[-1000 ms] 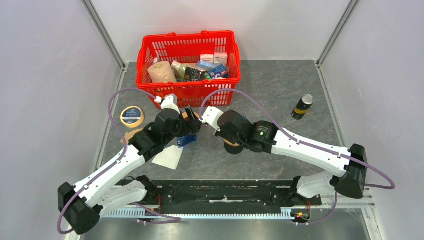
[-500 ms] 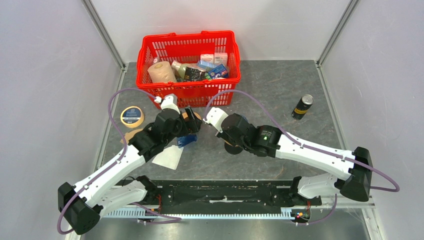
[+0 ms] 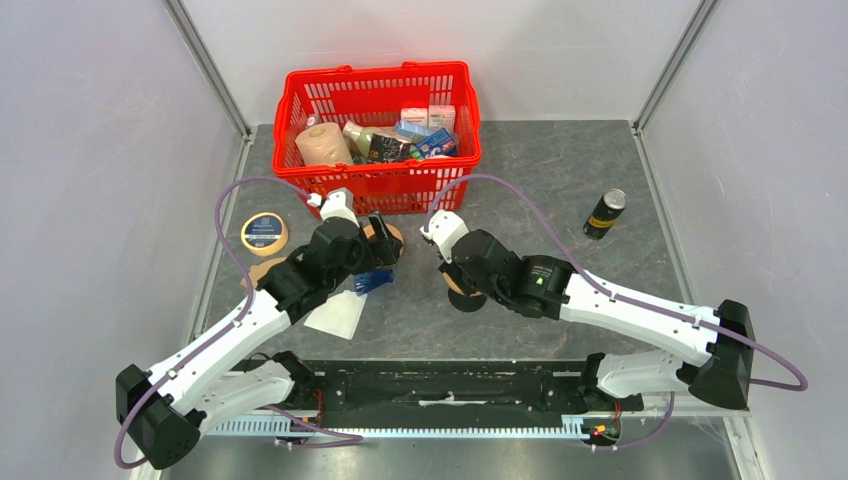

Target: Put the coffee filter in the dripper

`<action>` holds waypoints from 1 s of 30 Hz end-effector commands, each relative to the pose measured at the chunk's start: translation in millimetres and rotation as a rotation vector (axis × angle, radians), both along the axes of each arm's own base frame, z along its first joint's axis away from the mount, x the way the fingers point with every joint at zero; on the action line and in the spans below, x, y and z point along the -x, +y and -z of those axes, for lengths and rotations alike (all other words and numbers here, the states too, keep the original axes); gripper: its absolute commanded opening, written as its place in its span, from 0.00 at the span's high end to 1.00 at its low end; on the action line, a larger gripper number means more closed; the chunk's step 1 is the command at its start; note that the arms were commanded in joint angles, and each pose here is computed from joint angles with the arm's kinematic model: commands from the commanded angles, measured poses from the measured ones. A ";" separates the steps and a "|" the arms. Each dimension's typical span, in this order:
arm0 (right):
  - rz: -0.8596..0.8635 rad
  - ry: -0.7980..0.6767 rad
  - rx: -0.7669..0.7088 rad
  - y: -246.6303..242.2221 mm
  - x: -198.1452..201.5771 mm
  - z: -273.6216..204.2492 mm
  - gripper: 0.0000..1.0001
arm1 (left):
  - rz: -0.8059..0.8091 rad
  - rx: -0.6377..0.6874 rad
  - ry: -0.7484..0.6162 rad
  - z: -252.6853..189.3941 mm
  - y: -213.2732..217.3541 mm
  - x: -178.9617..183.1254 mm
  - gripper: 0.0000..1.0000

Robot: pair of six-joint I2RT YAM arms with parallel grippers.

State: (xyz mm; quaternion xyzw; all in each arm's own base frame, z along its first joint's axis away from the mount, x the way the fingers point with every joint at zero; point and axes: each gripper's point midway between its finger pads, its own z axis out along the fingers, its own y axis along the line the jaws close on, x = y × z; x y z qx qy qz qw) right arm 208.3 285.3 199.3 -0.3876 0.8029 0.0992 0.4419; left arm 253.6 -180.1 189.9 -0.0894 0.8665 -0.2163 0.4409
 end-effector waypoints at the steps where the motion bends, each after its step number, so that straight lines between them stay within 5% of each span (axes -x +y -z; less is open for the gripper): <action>1: -0.001 0.215 0.067 -9.2 29.4 53.4 1.00 | -0.020 0.003 -0.047 -16.0 4.1 -5.7 0.04; 30: 0.131 0.461 -0.033 -25.4 40.4 100.8 1.00 | -0.046 -0.017 -0.040 -13.7 13.2 -2.0 0.04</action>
